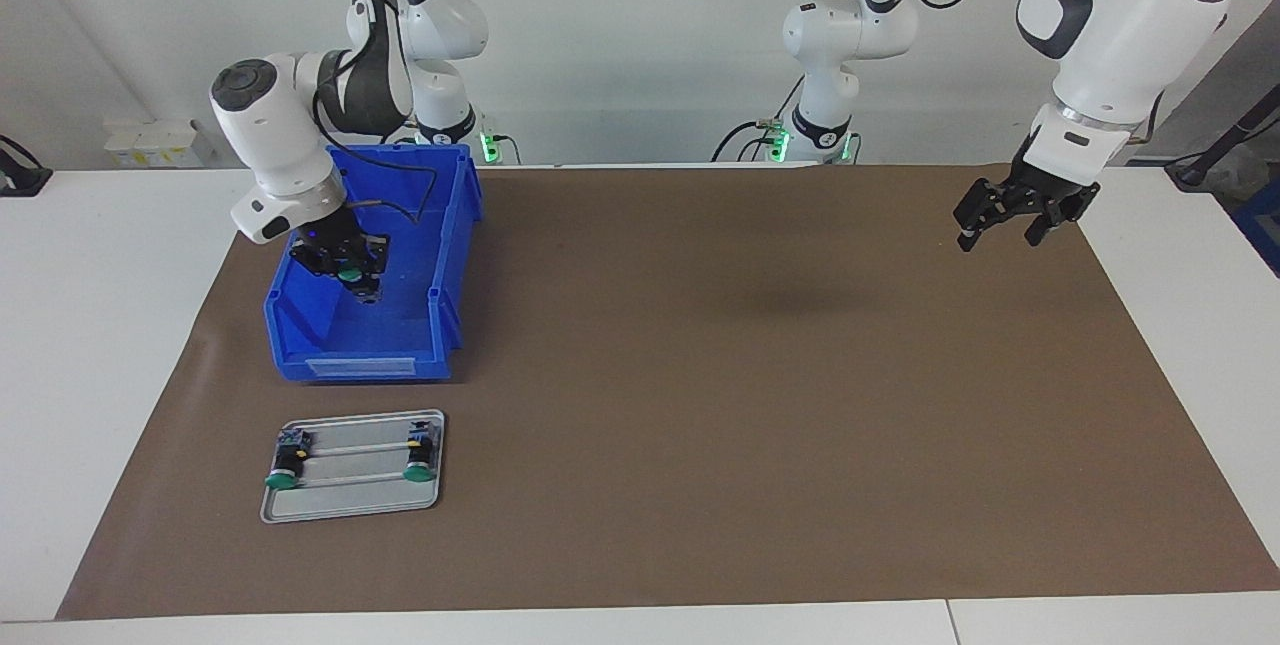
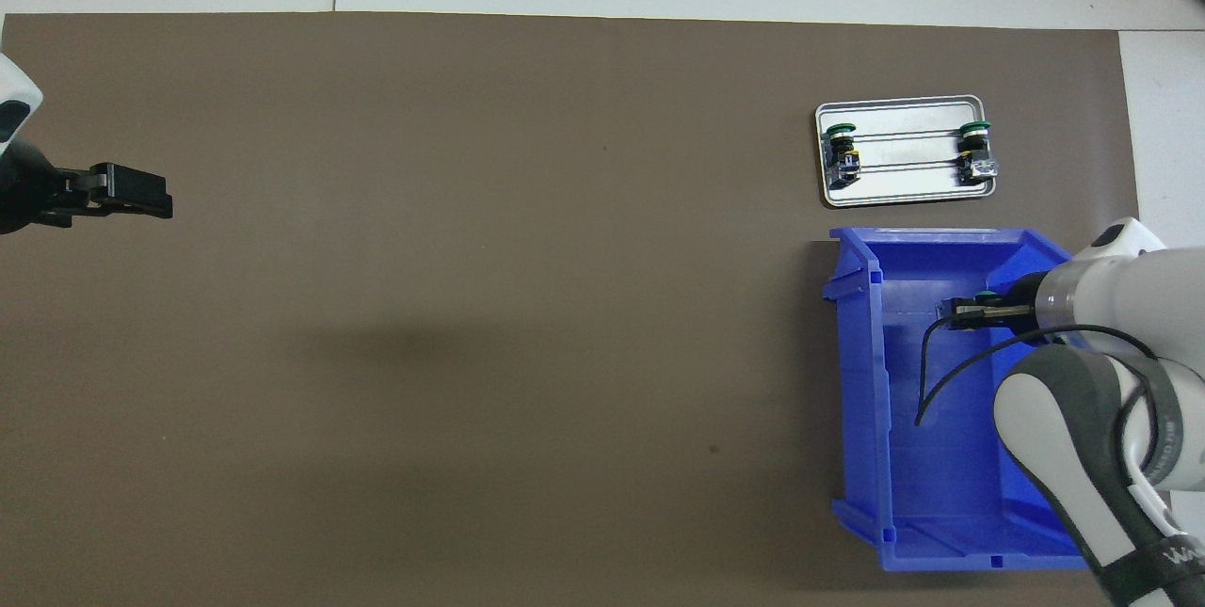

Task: Place and press button with both arms
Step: 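Lower the held button into the blue bin, then open the right gripper and withdraw it from the bin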

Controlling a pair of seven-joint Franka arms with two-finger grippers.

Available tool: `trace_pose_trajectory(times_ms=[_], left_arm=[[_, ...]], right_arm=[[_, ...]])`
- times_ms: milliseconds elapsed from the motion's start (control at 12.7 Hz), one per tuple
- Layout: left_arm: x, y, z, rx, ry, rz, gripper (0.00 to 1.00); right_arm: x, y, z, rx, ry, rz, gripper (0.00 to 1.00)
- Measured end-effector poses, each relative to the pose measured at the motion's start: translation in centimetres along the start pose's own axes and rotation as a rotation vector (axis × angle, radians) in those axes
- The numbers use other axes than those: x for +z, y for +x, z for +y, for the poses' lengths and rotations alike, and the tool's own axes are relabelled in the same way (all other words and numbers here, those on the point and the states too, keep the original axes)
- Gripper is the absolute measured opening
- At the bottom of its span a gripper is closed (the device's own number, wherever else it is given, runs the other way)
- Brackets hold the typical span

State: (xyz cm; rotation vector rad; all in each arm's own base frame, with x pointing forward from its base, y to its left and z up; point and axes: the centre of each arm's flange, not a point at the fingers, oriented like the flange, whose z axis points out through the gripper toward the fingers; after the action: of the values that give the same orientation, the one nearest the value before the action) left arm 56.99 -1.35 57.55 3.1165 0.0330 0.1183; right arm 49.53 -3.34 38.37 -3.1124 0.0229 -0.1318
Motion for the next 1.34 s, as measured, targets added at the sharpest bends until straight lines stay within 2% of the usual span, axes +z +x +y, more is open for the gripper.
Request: trace_pose_trajectory(times_ms=[236, 551, 630, 945, 1103, 1339], left_arm=[[0.1, 0.0, 0.7, 0.018, 0.015, -0.001, 1.0], [0.1, -0.1, 0.7, 0.019, 0.017, -0.002, 1.0], [0.2, -0.1, 0.7, 0.019, 0.017, -0.003, 1.0], [0.3, -0.1, 0.8, 0.02, 0.018, -0.005, 1.0], [0.3, -0.1, 0.7, 0.02, 0.018, -0.005, 1.0], [0.1, -0.1, 0.5, 0.016, 0.019, -0.002, 1.0]], right_arm=[[4.5, -1.4, 0.1, 0.006, -0.005, 0.016, 0.35], [6.0, -1.4, 0.0, 0.028, -0.004, 0.003, 0.35], [6.0, -1.4, -0.1, 0.034, -0.004, 0.004, 0.44], [5.4, -0.9, -0.1, 0.043, -0.004, 0.02, 0.96], [2.4, 0.7, -0.2, 0.04, -0.003, 0.046, 1.0], [-5.5, 3.9, -0.4, 0.034, 0.004, 0.04, 1.0]])
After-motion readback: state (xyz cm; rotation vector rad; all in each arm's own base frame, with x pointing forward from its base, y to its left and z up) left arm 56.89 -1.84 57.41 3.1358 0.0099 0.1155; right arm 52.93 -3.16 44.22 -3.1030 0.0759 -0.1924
